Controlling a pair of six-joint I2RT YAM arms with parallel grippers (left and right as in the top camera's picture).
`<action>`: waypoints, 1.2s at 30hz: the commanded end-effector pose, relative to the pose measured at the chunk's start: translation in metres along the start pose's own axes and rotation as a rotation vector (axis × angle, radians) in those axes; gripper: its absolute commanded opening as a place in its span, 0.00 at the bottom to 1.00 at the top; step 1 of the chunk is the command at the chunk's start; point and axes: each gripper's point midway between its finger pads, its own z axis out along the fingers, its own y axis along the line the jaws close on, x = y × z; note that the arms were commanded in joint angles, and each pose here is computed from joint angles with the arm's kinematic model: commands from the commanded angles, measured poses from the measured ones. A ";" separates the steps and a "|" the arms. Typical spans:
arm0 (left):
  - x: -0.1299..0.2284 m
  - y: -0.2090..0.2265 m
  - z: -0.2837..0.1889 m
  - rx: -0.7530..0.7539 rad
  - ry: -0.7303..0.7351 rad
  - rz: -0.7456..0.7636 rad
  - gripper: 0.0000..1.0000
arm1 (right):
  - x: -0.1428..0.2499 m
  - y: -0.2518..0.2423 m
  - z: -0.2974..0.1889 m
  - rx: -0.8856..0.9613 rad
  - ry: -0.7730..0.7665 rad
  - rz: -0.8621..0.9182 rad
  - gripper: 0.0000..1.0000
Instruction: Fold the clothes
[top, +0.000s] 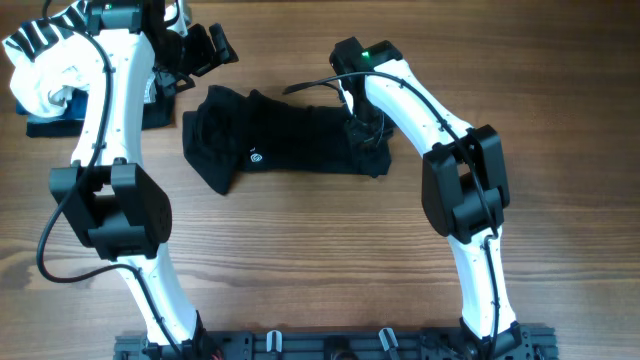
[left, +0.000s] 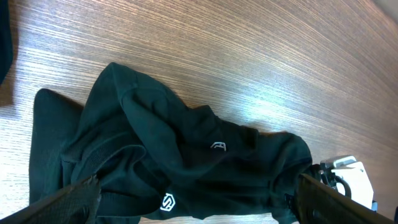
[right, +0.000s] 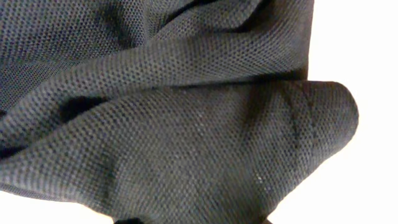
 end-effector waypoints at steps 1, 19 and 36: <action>-0.003 -0.004 -0.014 -0.002 -0.034 0.021 1.00 | 0.000 -0.003 0.008 0.061 0.021 -0.013 0.24; 0.002 -0.002 -0.014 -0.010 -0.013 0.021 1.00 | -0.019 0.078 -0.063 -0.454 -0.092 -0.110 0.04; 0.009 0.001 -0.014 -0.021 0.017 0.021 1.00 | -0.020 0.138 -0.113 -0.907 -0.123 -0.142 0.04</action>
